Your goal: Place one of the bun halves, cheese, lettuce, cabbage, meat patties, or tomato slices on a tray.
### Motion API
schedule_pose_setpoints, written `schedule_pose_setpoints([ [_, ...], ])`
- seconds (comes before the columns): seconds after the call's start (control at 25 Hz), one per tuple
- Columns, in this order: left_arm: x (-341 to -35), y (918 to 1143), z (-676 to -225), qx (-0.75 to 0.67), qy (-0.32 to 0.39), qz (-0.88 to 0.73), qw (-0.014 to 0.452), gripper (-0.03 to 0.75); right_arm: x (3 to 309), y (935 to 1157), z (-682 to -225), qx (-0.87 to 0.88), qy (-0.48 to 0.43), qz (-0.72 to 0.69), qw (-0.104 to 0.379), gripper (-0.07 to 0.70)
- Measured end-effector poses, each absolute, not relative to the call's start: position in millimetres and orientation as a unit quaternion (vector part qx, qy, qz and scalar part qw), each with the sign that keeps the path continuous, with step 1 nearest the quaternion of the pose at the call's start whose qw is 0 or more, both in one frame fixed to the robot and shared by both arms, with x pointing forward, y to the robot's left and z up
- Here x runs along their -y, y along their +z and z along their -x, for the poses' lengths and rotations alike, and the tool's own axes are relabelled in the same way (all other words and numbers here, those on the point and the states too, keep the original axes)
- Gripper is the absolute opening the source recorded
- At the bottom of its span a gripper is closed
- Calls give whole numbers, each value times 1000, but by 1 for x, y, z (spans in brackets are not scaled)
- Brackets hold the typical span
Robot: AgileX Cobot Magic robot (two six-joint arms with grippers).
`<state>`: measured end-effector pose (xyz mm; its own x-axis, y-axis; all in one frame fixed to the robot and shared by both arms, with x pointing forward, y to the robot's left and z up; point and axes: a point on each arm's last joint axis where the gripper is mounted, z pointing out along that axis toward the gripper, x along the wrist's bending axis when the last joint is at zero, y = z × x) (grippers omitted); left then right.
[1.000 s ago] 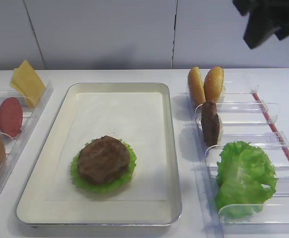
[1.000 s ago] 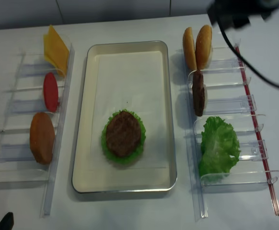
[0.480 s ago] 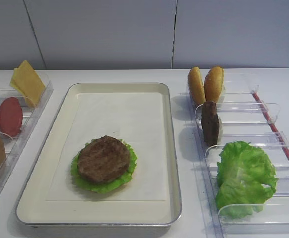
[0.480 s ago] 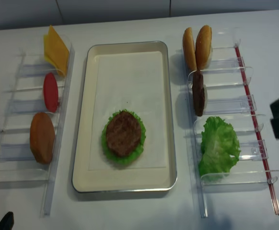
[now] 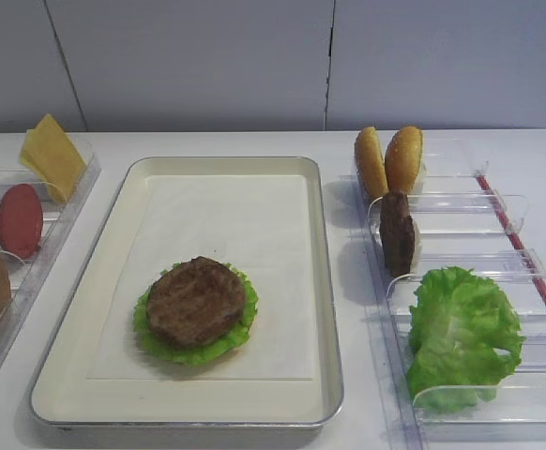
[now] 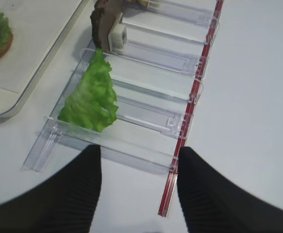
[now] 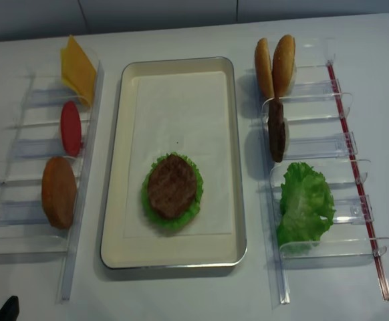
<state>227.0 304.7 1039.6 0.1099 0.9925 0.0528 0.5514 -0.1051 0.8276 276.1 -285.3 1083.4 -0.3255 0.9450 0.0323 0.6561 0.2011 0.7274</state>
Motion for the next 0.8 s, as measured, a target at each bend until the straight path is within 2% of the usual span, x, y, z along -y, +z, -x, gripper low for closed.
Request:
schedule_pose_setpoints([
  [0.36,-305,1040,-227,-580,330,-666,334,506,292,1041,-256,-735,344,-546,210,400],
  [0.8,-305,1040,-227,-580,330,-666,334,506,299,1040,-238,-720,398,-511,248,400],
])
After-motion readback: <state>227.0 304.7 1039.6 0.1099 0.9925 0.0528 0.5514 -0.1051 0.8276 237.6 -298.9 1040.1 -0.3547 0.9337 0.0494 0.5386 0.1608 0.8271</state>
